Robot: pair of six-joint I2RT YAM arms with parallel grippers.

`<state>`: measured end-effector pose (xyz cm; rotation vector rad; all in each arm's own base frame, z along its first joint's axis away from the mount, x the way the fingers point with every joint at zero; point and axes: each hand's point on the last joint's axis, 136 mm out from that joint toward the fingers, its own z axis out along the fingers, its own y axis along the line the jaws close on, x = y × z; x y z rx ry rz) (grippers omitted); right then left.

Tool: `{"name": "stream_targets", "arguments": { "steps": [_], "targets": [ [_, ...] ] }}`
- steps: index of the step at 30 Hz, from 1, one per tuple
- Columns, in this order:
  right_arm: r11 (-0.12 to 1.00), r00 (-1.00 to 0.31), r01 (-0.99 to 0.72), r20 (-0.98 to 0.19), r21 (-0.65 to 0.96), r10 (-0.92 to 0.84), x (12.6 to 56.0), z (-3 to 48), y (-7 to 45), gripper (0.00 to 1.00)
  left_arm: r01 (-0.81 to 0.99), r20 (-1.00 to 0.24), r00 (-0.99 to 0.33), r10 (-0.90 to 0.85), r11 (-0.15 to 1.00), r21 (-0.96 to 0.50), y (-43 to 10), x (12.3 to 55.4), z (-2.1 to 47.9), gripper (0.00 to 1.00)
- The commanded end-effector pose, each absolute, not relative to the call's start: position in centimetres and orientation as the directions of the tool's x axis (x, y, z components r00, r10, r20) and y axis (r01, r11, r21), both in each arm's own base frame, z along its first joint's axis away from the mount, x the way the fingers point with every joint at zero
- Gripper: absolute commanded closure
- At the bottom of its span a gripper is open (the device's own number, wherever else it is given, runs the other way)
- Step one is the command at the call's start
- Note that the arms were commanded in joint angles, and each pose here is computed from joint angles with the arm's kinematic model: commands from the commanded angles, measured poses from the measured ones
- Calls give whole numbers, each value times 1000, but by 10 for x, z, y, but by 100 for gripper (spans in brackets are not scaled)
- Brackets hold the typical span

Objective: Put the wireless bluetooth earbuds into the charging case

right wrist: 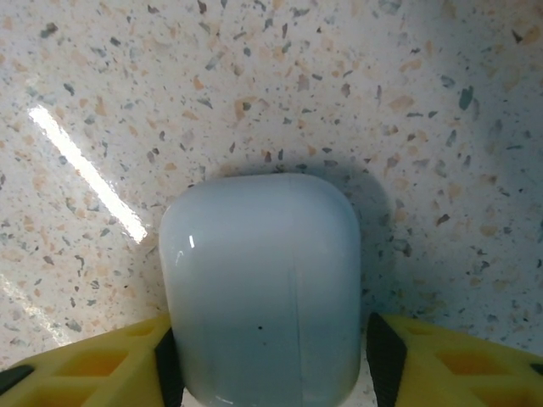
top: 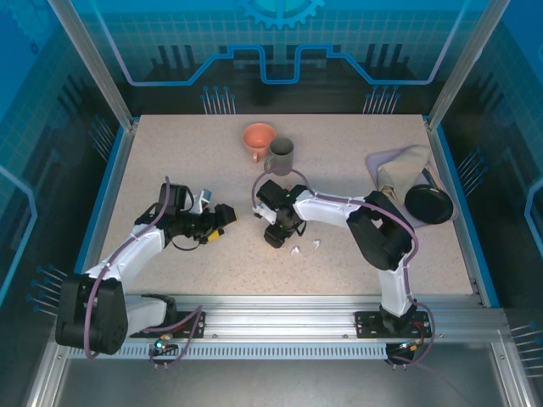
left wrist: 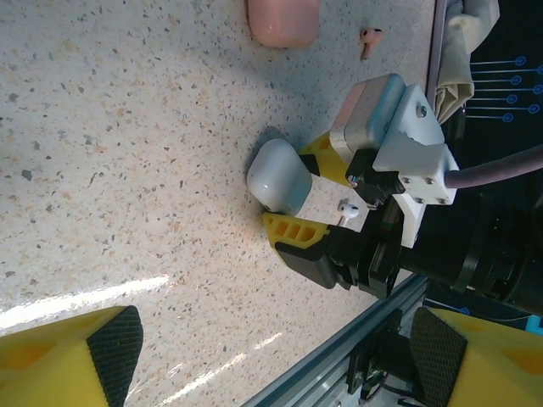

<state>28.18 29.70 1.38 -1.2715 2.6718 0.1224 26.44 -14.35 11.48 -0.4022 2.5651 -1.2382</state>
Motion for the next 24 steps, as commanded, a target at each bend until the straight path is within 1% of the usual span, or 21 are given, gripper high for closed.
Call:
{"name": "stream_targets", "arguments": {
  "steps": [1, 6, 15, 24],
  "targets": [
    [623, -621, -782, -98, 14, -777, 264, -5, 290, 44, -120, -134, -927, -351, 615, -780, -139, 260, 115, 14],
    [619, -616, -785, -116, 11, -779, 268, -1, 294, 51, -120, -134, -927, -349, 616, -779, -139, 259, 115, 14],
    [596, -580, -803, -246, 10, -777, 277, 25, 296, 53, -111, -114, -935, -336, 583, -805, -145, 256, 118, 14],
    [554, -528, -831, -389, 53, -755, 275, 52, 301, 53, -99, -65, -949, -307, 488, -867, -159, 260, 122, 13]
  ]
}}
